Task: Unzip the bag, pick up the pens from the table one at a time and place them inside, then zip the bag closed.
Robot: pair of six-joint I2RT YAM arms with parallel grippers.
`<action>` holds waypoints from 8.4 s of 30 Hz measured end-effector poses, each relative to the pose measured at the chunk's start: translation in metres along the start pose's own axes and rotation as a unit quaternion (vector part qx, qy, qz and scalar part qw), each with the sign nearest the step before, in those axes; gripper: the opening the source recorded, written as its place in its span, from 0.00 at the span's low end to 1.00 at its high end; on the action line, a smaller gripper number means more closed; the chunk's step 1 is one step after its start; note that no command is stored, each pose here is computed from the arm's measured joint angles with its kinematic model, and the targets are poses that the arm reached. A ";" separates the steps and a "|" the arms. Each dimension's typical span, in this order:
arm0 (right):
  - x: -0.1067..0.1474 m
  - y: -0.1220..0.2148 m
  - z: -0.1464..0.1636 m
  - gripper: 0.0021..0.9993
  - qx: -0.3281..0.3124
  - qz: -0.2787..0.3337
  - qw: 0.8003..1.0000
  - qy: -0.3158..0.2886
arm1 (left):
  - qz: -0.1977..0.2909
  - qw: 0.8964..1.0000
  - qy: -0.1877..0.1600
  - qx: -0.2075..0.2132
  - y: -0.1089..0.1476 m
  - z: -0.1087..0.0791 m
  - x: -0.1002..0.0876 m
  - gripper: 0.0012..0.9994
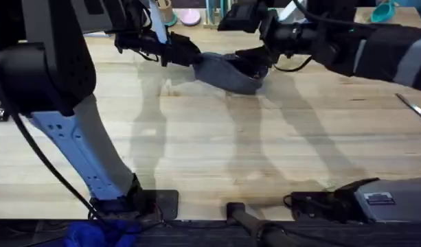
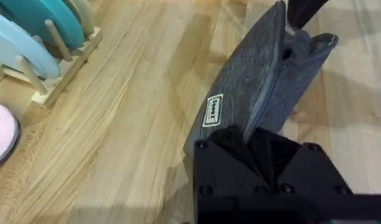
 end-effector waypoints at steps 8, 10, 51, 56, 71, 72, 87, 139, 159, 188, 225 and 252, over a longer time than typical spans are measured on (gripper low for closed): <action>0.002 0.007 0.007 1.00 -0.001 0.001 1.000 0.001 | 0.000 1.000 0.000 0.000 0.000 0.000 0.000 0.04; 0.004 0.007 0.011 1.00 -0.004 0.002 1.000 0.004 | 0.000 1.000 0.000 0.000 0.000 0.000 0.000 0.04; 0.015 0.034 0.077 1.00 0.172 0.089 0.971 0.140 | 0.000 1.000 0.000 0.000 0.000 0.000 0.000 0.04; 0.018 0.048 0.087 1.00 0.214 0.107 0.955 0.178 | 0.000 1.000 0.000 0.000 0.000 0.000 0.000 0.04; 0.024 0.066 0.115 1.00 0.245 0.146 0.882 0.375 | 0.000 1.000 0.000 0.000 0.000 0.000 0.000 0.04; 0.024 0.066 0.115 1.00 0.244 0.150 0.876 0.388 | 0.000 1.000 0.000 0.000 0.000 0.000 0.000 0.04; 0.022 0.053 0.135 1.00 0.186 0.144 0.789 0.568 | 0.001 1.000 0.000 0.000 0.000 0.000 0.000 0.04; 0.024 -0.018 0.083 1.00 0.175 0.239 0.766 0.570 | 0.004 1.000 0.002 -0.001 0.000 0.000 0.001 0.04; 0.036 -0.033 0.032 1.00 0.186 0.265 0.762 0.561 | 0.004 1.000 0.002 -0.001 0.000 0.000 0.001 0.04; 0.036 -0.045 0.021 0.51 0.178 0.273 0.757 0.566 | 0.004 1.000 0.004 0.000 0.000 0.000 0.001 0.04; 0.035 -0.045 0.020 0.03 0.184 0.272 0.754 0.568 | 0.004 1.000 0.003 0.000 0.000 0.000 0.001 0.04; 0.033 -0.026 0.021 0.03 0.204 0.284 0.752 0.559 | 0.005 1.000 0.007 0.001 0.000 -0.001 0.001 0.04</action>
Point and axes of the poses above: each hand's point on the last joint's axis, 136 mm out from that joint toward the fingers, its own y axis back along the fingers, its own z axis along the line the jaws close on, x = y × z, the point moved 8 cm from there along y, back along the fingers, and after that the axes turned 4 degrees about y, right-handed, at the moved point
